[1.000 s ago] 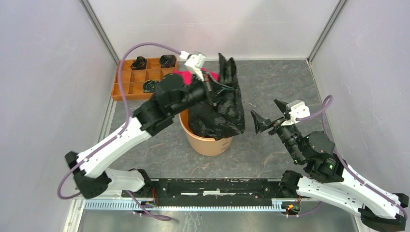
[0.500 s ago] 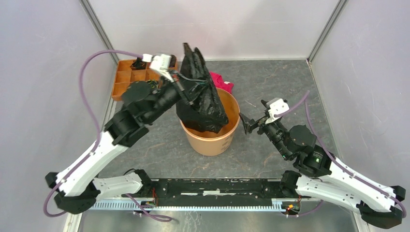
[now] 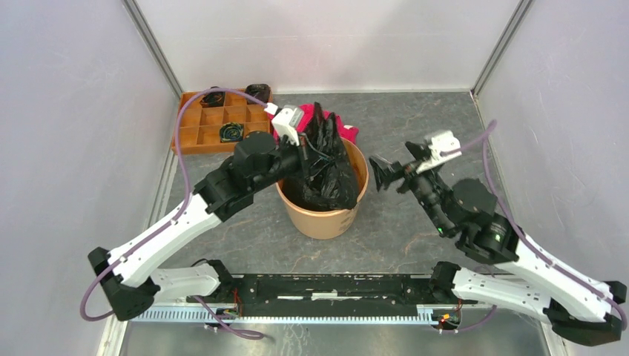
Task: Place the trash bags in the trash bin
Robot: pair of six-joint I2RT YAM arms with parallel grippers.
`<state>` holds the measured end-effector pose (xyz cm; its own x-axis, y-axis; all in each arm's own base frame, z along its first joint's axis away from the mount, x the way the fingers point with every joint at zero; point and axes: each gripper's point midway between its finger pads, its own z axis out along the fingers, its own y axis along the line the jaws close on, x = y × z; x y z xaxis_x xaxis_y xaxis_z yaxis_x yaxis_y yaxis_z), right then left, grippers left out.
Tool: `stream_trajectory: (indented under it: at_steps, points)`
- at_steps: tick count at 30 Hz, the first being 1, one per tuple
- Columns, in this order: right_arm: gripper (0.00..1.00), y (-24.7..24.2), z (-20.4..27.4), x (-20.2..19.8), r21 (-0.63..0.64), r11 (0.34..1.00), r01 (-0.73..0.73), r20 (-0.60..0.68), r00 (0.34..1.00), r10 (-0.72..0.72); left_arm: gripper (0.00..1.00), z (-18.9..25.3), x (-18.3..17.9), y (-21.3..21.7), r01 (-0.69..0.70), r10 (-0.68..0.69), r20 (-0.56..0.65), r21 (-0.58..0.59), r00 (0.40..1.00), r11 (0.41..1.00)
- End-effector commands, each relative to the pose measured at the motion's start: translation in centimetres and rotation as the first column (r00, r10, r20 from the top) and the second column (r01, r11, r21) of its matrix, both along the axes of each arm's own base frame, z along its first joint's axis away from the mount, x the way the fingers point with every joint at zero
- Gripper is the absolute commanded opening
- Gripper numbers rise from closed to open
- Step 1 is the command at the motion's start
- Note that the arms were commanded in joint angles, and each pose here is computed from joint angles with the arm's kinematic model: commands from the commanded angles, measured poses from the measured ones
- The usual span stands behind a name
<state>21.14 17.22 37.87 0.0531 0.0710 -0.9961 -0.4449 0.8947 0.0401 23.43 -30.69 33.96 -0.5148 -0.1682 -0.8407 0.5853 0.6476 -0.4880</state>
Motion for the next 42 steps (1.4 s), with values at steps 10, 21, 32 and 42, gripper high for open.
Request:
stream_trajectory:
  at_steps: [10, 21, 32, 42]
  points:
    - [0.82, 9.4, 5.9, 3.3, 0.17, 0.942, -0.29, -0.098, 0.946, 0.309, 0.02, 2.4, -1.7, 1.5, 0.019, -0.008, 0.087, -0.126, 0.996, 0.992]
    - [0.65, 12.7, 2.5, 4.6, 0.242, 0.871, -0.427, -0.144, 0.872, 0.468, 0.02, 1.4, -2.0, 1.9, 0.016, -0.006, 0.079, -0.121, 0.997, 0.992]
    - [0.01, 13.5, 1.4, 6.1, 0.259, 0.855, -0.449, -0.097, 0.869, 0.486, 0.04, 1.6, -2.2, 2.3, 0.004, 0.007, 0.072, -0.142, 0.997, 0.99]
    - [0.01, 8.9, 1.2, 4.9, 0.198, 0.916, -0.35, -0.02, 0.932, 0.361, 0.58, 1.0, -2.4, 6.9, -0.185, 0.19, 0.015, -0.163, 0.982, 0.969]
